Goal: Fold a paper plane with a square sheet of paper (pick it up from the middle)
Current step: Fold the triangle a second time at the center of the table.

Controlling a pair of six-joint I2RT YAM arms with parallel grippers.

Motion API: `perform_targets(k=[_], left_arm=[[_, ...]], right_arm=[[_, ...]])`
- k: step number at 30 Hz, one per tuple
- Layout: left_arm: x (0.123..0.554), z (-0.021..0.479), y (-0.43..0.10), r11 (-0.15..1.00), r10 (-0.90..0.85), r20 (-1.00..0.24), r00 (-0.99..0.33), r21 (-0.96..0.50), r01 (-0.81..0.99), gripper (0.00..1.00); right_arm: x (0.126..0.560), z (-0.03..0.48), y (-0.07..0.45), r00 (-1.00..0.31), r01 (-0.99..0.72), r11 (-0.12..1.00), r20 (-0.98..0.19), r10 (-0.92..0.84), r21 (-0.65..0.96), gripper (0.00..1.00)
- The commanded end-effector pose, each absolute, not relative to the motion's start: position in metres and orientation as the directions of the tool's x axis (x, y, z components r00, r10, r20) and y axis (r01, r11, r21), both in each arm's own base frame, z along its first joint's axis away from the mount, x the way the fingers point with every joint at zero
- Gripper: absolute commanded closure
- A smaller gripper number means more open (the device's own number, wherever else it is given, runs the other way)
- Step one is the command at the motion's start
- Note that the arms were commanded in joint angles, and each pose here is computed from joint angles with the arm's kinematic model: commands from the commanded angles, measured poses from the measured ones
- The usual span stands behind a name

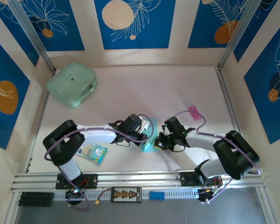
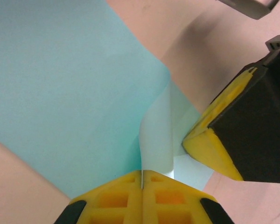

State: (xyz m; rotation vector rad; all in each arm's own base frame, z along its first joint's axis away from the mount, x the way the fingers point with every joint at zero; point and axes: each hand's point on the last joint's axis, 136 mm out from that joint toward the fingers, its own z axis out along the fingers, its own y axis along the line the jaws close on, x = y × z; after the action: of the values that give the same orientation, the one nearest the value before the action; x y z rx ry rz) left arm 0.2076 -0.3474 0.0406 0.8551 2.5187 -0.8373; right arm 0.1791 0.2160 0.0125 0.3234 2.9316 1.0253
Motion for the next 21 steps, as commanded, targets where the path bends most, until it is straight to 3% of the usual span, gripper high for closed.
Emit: perform_targets(k=[1,21], left_arm=[[0.216,0.036,-0.344,0.656,0.456,-0.488,-0.744,-0.381,0.652,1.0],[0.227,0.029,-0.337,0.697,0.467,-0.493,-0.734,-0.306,0.648,1.0]], right_arm=[[0.165,-0.006,0.199,-0.971,0.235,0.816,0.097,0.216,0.529,0.96],[0.162,-0.005,0.198,-0.972,0.235,0.817,0.102,0.213,0.527,0.97]])
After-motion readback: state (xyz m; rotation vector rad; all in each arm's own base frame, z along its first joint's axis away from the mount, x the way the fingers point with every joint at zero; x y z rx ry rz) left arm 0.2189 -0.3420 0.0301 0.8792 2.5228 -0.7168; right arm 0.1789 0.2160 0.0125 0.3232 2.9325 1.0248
